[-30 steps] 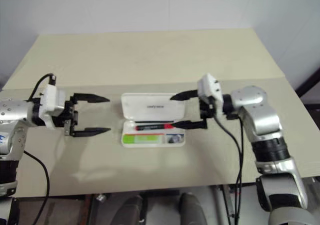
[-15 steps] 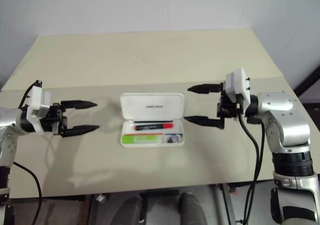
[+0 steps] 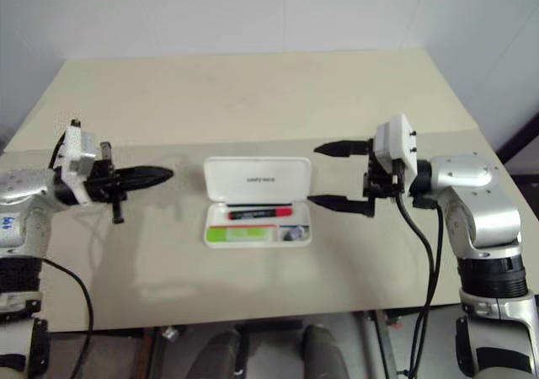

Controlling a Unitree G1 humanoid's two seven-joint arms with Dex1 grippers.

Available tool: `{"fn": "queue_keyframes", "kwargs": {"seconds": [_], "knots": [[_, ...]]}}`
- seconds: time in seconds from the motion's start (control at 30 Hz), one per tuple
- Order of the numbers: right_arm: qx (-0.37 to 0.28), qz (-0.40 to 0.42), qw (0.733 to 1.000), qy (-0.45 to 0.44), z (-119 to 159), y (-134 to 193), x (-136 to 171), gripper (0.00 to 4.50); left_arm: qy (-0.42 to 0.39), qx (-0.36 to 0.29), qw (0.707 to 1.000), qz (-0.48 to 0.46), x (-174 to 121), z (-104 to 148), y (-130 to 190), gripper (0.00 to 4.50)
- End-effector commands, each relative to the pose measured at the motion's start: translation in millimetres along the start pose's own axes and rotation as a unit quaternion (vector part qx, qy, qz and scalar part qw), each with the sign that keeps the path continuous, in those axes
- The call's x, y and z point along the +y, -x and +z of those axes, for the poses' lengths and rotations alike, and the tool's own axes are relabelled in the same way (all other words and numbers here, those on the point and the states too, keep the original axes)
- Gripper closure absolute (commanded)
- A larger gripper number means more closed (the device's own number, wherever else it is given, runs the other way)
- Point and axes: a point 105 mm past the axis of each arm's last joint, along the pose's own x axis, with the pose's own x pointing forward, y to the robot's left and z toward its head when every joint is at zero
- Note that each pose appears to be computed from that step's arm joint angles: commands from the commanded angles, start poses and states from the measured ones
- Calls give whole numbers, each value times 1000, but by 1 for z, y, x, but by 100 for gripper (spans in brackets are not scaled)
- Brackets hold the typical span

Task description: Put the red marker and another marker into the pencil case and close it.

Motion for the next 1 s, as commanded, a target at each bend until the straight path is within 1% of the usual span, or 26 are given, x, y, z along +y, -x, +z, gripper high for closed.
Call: {"fn": "queue_keyframes", "kwargs": {"seconds": [0.03,0.17,0.23,0.33,0.47,0.57,0.73,0.87,1.0], "knots": [[-4,-3,1000,27,9,-1,-2,0,-13,9,998,61,21,-5,-9,448],[-7,-2,1000,28,10,-3,-1,0,-2,44,995,85,30,-24,-28,448],[-7,-2,1000,29,10,-3,-1,0,6,50,996,75,28,-29,-38,448],[-6,-3,1000,29,9,-3,0,0,8,44,998,43,21,-29,-51,448],[-6,-6,1000,28,8,-2,1,0,8,27,1000,11,13,-28,-59,448],[-7,-8,1000,26,7,-2,2,0,8,9,1000,-29,-1,-25,-67,448],[-8,-11,1000,25,6,-2,2,0,-4,-30,995,-90,-24,-12,-72,448],[-9,-15,1000,21,4,0,1,0,-25,13,985,-169,-53,-21,-77,448],[-11,-16,1000,20,3,-1,2,0,-28,40,976,-212,-72,-27,-83,448]]}}
